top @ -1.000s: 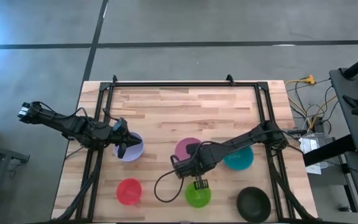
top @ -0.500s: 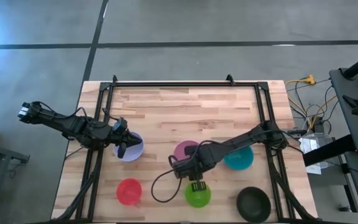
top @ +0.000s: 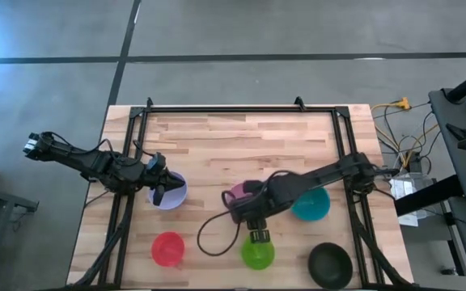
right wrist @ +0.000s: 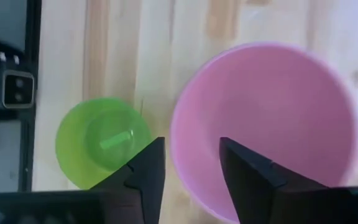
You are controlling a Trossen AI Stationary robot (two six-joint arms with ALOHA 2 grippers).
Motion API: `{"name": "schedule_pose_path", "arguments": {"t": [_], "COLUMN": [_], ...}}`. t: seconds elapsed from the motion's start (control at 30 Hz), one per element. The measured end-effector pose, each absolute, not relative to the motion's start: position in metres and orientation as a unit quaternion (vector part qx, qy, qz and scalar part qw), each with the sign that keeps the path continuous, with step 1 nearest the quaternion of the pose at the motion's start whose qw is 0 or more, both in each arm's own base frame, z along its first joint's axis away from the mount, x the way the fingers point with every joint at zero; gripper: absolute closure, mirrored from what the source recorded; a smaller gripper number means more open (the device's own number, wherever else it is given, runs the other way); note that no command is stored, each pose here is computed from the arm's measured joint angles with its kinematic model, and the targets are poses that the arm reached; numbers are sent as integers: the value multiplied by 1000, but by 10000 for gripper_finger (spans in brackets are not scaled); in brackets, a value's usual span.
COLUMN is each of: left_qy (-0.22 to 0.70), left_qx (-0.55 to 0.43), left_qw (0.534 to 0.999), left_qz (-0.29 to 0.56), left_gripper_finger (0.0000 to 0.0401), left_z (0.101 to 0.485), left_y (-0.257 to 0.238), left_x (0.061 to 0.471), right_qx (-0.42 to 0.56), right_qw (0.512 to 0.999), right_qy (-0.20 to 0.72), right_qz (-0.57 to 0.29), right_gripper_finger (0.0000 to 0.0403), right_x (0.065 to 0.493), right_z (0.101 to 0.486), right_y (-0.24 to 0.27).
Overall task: Nest bowls inside each other
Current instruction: Stack the purple bowl on top of the pink bowl
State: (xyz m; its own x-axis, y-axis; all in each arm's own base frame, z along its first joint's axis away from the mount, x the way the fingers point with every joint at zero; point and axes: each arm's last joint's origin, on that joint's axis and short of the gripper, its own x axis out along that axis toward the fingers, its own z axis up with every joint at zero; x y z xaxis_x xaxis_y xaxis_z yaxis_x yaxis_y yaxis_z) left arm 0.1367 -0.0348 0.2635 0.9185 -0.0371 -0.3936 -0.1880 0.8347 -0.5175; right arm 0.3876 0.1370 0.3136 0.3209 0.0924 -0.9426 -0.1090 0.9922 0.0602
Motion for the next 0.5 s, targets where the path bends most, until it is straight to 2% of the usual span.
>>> {"name": "schedule_pose_path", "arguments": {"t": [0.23, 0.5], "left_qy": [203, 211], "left_qx": [-286, -287], "left_qw": [936, 934], "left_qz": [31, 20], "left_gripper_finger": [389, 389], "left_z": [263, 262], "left_y": [-35, -36], "left_x": [137, 138], "right_qx": [18, 57], "right_qw": [846, 843], "right_qy": [533, 527], "right_qz": [-1, -93], "right_gripper_finger": [274, 274], "right_x": [354, 284], "right_z": [356, 351], "right_y": [108, 81]}}
